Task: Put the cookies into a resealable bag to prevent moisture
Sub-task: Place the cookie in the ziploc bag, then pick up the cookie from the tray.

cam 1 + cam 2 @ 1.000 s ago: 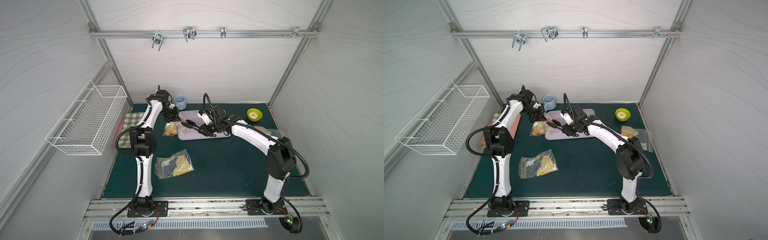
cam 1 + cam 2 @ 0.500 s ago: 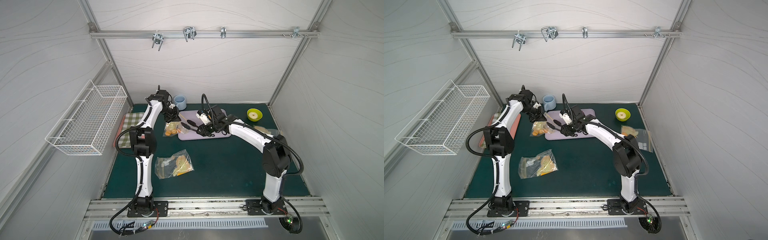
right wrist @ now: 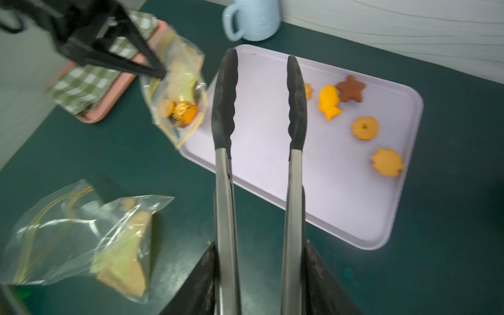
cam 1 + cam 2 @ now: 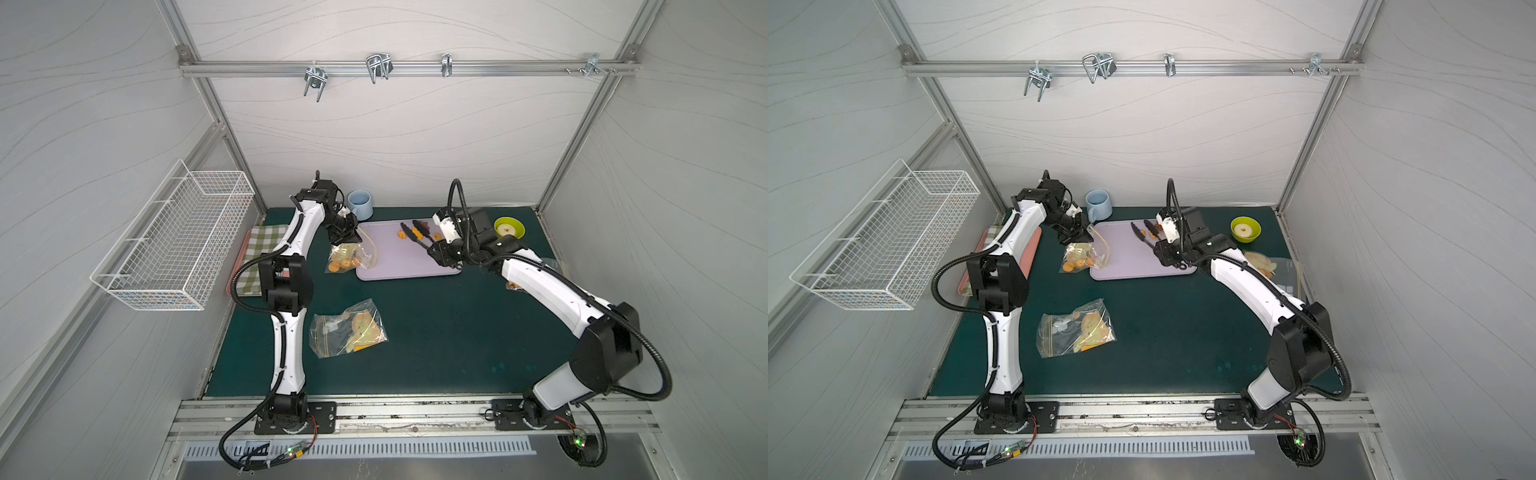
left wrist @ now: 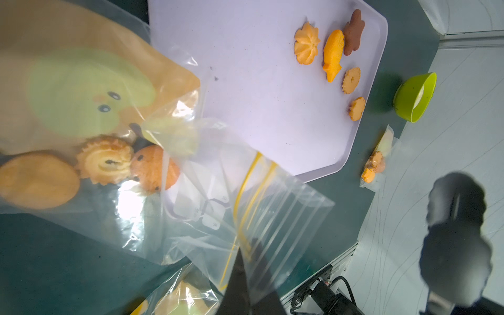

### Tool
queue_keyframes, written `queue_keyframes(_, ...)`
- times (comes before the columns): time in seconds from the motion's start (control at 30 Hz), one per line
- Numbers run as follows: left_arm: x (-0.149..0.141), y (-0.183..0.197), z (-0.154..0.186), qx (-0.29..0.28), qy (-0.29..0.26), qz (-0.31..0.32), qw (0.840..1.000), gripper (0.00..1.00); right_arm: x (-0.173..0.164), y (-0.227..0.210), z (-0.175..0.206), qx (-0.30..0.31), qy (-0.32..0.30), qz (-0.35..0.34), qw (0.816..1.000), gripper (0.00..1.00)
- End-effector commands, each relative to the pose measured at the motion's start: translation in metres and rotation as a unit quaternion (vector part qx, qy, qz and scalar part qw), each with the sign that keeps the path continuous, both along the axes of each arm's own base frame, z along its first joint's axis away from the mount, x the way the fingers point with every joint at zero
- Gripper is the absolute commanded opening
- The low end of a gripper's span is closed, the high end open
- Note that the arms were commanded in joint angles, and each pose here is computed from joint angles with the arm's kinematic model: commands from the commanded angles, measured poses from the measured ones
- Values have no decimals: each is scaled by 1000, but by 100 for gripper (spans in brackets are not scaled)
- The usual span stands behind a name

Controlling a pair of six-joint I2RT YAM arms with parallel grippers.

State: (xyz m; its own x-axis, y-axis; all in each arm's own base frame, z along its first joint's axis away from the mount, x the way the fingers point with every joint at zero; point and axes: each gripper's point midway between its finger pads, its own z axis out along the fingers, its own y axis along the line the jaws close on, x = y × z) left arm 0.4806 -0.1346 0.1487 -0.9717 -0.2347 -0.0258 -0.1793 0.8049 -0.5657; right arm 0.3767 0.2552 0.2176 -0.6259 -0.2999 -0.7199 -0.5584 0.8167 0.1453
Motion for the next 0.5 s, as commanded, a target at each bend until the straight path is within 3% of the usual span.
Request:
queue_keyframes(0.0,1,2,9,-6,-12,2,1000,0,17,-17,-40,-66,33,-21,997,48)
queue_keyframes(0.47,1,0,8,-11,-11,1,1000,0,83,-24,-95,-150,74,-39,985,52)
